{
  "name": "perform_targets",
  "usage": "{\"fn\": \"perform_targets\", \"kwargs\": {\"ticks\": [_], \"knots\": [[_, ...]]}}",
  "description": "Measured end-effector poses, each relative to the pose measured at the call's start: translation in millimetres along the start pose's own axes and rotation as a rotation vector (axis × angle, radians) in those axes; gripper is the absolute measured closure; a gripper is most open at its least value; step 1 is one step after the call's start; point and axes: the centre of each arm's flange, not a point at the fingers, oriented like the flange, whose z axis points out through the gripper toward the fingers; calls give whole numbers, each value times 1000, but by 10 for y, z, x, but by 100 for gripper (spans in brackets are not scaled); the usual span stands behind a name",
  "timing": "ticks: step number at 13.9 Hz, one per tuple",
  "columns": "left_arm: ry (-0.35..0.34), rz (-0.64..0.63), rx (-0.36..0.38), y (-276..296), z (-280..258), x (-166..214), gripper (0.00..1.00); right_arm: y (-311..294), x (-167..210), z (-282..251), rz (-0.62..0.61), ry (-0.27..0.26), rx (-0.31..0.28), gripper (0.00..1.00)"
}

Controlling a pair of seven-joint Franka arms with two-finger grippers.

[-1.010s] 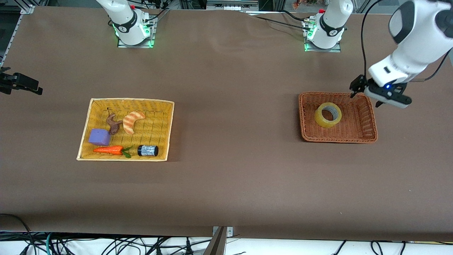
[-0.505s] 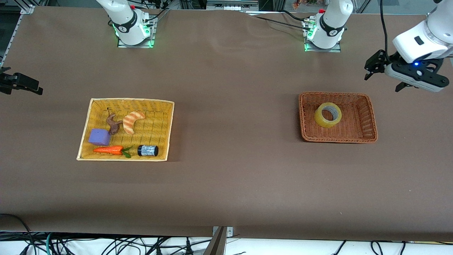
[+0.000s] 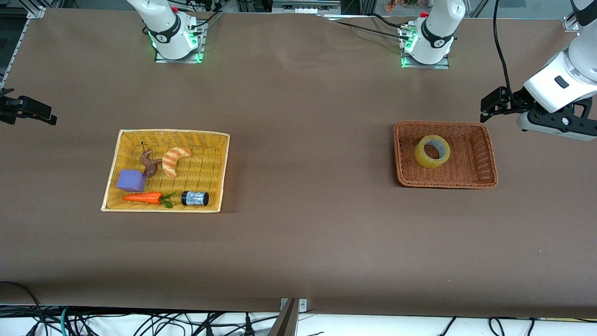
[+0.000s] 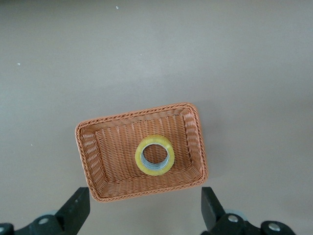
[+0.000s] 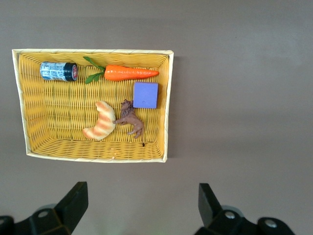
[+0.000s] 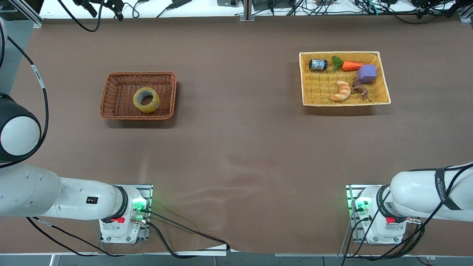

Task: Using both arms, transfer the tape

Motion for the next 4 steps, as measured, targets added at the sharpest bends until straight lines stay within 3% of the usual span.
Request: {"fn": "perform_targets", "kwargs": {"ticks": [4], "knots": [[-10, -20, -2, -9, 41, 21, 0, -1, 0, 0, 0, 0, 1, 0]]}}
